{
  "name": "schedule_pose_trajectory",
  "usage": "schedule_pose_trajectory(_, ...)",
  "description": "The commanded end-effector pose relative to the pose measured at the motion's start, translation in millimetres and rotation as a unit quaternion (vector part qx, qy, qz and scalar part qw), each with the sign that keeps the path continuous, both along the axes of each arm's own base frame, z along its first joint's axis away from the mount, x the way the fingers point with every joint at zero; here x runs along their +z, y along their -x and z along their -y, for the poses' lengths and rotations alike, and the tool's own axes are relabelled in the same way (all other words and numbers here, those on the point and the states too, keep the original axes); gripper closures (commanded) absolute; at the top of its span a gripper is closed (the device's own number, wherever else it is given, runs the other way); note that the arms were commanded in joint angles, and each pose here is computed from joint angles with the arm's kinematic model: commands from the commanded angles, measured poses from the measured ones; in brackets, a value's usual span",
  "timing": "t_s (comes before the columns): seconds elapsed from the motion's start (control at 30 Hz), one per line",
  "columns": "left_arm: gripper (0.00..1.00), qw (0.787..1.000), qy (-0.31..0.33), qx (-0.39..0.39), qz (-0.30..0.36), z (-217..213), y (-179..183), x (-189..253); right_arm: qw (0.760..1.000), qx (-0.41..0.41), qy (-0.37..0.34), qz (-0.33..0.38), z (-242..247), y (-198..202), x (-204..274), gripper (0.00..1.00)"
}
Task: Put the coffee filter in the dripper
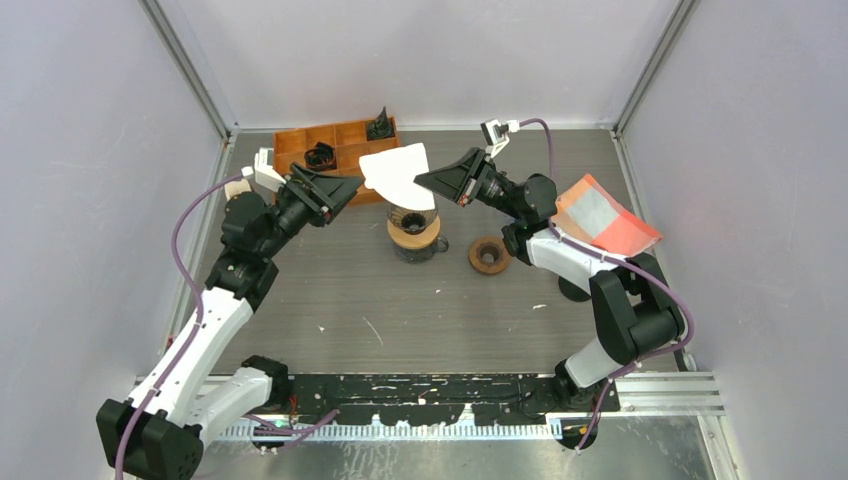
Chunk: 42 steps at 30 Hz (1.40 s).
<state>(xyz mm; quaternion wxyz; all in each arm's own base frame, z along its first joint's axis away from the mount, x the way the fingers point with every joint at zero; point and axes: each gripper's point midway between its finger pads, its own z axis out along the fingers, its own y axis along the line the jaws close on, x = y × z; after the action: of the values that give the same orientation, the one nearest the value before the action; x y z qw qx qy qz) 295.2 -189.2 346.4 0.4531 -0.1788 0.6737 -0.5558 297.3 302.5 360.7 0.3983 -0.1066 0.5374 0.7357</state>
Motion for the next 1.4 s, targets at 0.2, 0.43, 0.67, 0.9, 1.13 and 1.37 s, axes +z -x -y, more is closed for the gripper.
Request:
schedule_pose_trajectory(0.2, 0.43, 0.999, 0.009, -0.025, 0.02, 8.3, 1.4, 10.9, 0.999, 0.001, -0.021, 0.042, 7.0, 12.8, 21.9, 0.99)
schedule_pose_trajectory(0.43, 0.44, 0.999, 0.013, -0.033, 0.019, 11.5, -0.1, 10.8, 0.999, 0.002, -0.022, 0.045, 7.0, 14.0, 23.3, 0.99)
schedule_pose_trajectory(0.67, 0.44, 0.998, 0.027, -0.056, 0.024, 19.7, 0.6, 16.4, 0.999, 0.003, -0.022, 0.042, 6.7, 13.0, 22.5, 0.99)
schedule_pose_trajectory(0.9, 0.46, 0.996, 0.037, -0.07, 0.027, 29.0, 0.8, 18.8, 0.999, 0.002, -0.025, 0.04, 6.8, 11.7, 22.3, 0.99)
schedule_pose_trajectory(1.13, 0.49, 0.994, 0.065, -0.08, 0.031, 38.9, 4.0, 22.6, 0.999, 0.001, -0.032, 0.035, 5.8, 9.9, 22.5, 0.99)
schedule_pose_trajectory(1.37, 0.54, 0.993, 0.086, -0.079, 0.036, 49.7, 5.9, 25.5, 0.999, -0.006, -0.037, 0.027, 3.9, 7.6, 19.9, 0.99)
